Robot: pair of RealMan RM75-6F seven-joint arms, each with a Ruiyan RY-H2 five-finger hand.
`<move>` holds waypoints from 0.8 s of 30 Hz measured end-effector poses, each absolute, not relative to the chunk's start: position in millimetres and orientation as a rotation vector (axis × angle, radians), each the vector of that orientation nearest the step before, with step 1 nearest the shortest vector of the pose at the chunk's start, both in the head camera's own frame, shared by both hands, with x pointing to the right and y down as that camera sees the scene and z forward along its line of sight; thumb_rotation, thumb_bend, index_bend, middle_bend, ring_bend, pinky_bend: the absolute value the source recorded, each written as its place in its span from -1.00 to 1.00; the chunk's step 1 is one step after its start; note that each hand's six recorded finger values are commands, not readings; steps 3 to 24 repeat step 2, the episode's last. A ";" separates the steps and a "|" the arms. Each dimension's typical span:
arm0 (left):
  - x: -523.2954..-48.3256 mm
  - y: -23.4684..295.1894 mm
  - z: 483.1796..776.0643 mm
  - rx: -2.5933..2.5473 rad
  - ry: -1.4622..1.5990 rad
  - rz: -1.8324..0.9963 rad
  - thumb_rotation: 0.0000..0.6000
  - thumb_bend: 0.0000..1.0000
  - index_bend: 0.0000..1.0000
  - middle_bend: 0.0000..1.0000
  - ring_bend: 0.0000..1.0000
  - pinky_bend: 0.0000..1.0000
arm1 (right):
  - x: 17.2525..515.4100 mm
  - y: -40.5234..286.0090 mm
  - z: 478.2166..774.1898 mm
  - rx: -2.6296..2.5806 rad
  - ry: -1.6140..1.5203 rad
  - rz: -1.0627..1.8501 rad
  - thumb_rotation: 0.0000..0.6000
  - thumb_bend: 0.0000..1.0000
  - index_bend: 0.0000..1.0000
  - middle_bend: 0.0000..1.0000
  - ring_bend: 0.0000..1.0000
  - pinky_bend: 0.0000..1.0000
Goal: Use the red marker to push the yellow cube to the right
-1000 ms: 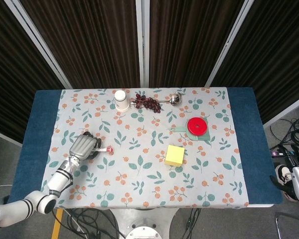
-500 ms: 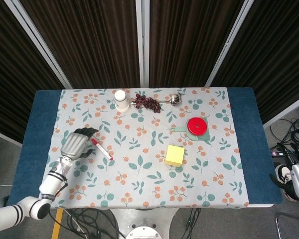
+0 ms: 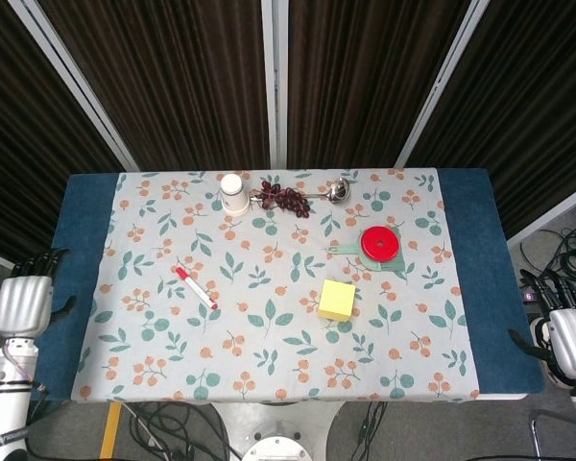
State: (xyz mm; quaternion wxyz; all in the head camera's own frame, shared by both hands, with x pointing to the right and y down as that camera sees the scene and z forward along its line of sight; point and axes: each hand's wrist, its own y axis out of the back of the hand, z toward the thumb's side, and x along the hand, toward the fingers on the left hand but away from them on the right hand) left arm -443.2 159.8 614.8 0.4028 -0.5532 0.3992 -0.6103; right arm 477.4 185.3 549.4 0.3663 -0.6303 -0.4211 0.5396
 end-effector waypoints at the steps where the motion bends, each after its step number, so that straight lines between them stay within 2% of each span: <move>1: -445.3 167.7 609.0 -1.387 1.019 -1.548 1.00 -0.43 -0.55 -0.42 -0.58 -0.52 | 475.4 185.3 549.7 -1.621 -1.081 1.384 1.00 -0.75 -0.85 -0.60 -0.96 -0.79; 24: -446.4 173.3 605.2 -1.380 1.024 -1.554 1.00 -0.43 -0.55 -0.42 -0.58 -0.52 | 473.9 185.5 549.7 -1.621 -1.080 1.383 1.00 -0.75 -0.85 -0.60 -0.96 -0.79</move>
